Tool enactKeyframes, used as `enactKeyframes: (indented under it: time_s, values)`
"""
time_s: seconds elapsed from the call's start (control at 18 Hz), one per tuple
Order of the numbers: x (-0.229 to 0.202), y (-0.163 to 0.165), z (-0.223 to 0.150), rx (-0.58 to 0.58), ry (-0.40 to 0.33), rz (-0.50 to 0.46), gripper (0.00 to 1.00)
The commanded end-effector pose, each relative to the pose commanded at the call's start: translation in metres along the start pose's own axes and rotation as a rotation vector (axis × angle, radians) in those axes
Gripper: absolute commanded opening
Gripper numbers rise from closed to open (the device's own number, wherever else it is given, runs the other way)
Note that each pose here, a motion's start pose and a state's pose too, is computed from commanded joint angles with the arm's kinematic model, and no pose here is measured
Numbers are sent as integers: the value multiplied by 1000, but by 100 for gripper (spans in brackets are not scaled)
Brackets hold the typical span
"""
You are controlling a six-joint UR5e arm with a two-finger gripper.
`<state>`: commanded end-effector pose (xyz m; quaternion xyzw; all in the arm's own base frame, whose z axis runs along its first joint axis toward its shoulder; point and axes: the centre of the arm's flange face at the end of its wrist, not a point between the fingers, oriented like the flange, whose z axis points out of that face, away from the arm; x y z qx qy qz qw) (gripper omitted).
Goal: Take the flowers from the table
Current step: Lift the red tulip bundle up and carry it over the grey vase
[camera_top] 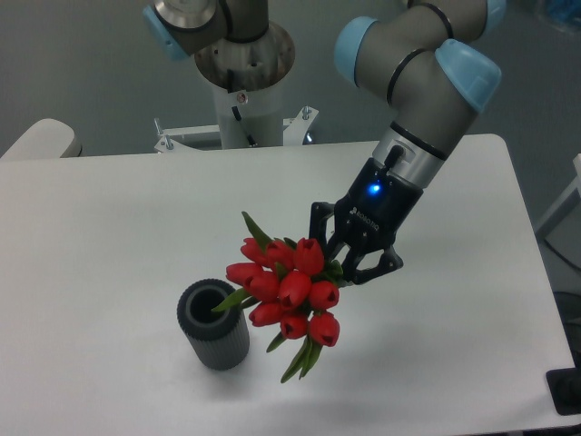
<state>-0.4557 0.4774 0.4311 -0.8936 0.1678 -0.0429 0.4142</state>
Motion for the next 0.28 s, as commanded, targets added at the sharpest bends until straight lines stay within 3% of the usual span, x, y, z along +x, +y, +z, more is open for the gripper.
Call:
enactKeyframes:
  time_s: [0.28]
  values:
    - [0, 1, 2, 0, 3, -1, 26]
